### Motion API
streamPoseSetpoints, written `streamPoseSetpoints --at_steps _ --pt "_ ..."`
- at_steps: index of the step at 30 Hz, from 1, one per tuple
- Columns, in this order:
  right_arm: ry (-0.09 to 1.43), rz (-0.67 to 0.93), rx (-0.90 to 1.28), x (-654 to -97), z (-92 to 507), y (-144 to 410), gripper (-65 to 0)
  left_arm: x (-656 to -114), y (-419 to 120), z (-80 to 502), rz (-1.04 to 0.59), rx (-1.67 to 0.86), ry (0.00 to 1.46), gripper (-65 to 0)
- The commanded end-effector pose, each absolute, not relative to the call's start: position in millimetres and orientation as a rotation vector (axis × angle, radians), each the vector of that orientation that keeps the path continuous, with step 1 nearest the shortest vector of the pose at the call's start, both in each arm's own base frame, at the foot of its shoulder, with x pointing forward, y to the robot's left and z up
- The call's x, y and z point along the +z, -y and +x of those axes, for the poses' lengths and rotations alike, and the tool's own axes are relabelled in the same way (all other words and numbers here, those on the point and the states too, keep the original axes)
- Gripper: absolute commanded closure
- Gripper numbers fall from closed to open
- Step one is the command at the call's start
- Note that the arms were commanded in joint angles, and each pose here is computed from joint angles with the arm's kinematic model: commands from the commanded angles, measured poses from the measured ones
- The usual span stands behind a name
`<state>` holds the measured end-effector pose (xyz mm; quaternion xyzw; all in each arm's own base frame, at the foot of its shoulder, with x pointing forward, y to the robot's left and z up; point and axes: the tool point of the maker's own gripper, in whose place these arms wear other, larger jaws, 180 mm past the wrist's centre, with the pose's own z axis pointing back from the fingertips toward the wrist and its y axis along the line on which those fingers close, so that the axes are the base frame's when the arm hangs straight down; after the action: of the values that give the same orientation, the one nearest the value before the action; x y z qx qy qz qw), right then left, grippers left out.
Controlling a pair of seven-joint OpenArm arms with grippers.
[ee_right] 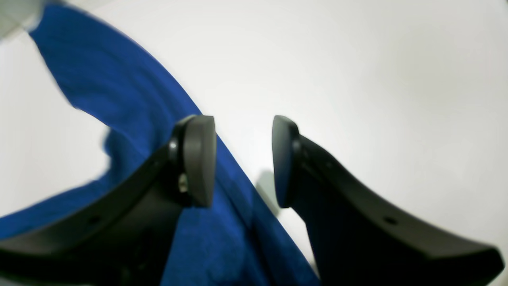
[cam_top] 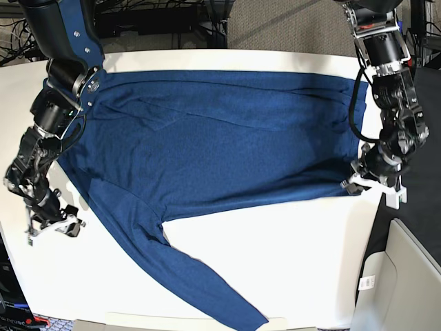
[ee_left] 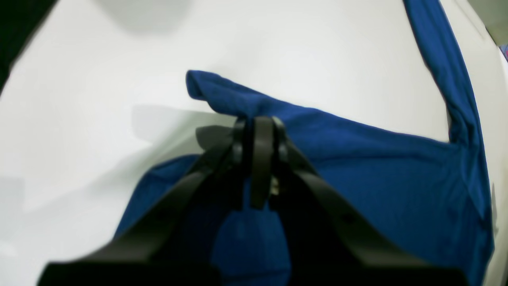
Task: Fold the T-shirt properly
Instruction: 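Grasp the shirt's side edges with both grippers, then drag the side edges toward the shoulder line with both grippers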
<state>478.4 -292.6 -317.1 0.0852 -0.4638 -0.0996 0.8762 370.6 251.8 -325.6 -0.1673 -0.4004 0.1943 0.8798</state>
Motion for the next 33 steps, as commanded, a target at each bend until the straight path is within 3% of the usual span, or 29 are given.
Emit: streamPoseSetpoints --at_steps 1,13,22,26,33 --pt "1.030 0.178 -0.194 -290.8 494.9 295.5 -24.4 -306.2 -257.1 374.4 -0.344 0.388 0.889 0.0" --pt "0.972 0.211 -0.208 -335.1 498.0 281.9 -24.4 -307.9 -240.0 348.0 -0.339 0.339 0.876 0.0" --pt "0.863 0.116 -0.125 -360.4 485.5 279.6 -24.3 -307.9 -238.9 347.7 -0.341 0.336 0.868 0.0" --pt "0.727 0.089 -0.080 -386.0 470.0 275.3 -24.0 -307.9 -238.9 347.7 -0.341 0.336 0.868 0.0" --pt "0.627 0.063 -0.046 -400.5 454.3 275.9 -22.7 -307.9 -238.9 347.7 -0.341 0.336 0.868 0.0"
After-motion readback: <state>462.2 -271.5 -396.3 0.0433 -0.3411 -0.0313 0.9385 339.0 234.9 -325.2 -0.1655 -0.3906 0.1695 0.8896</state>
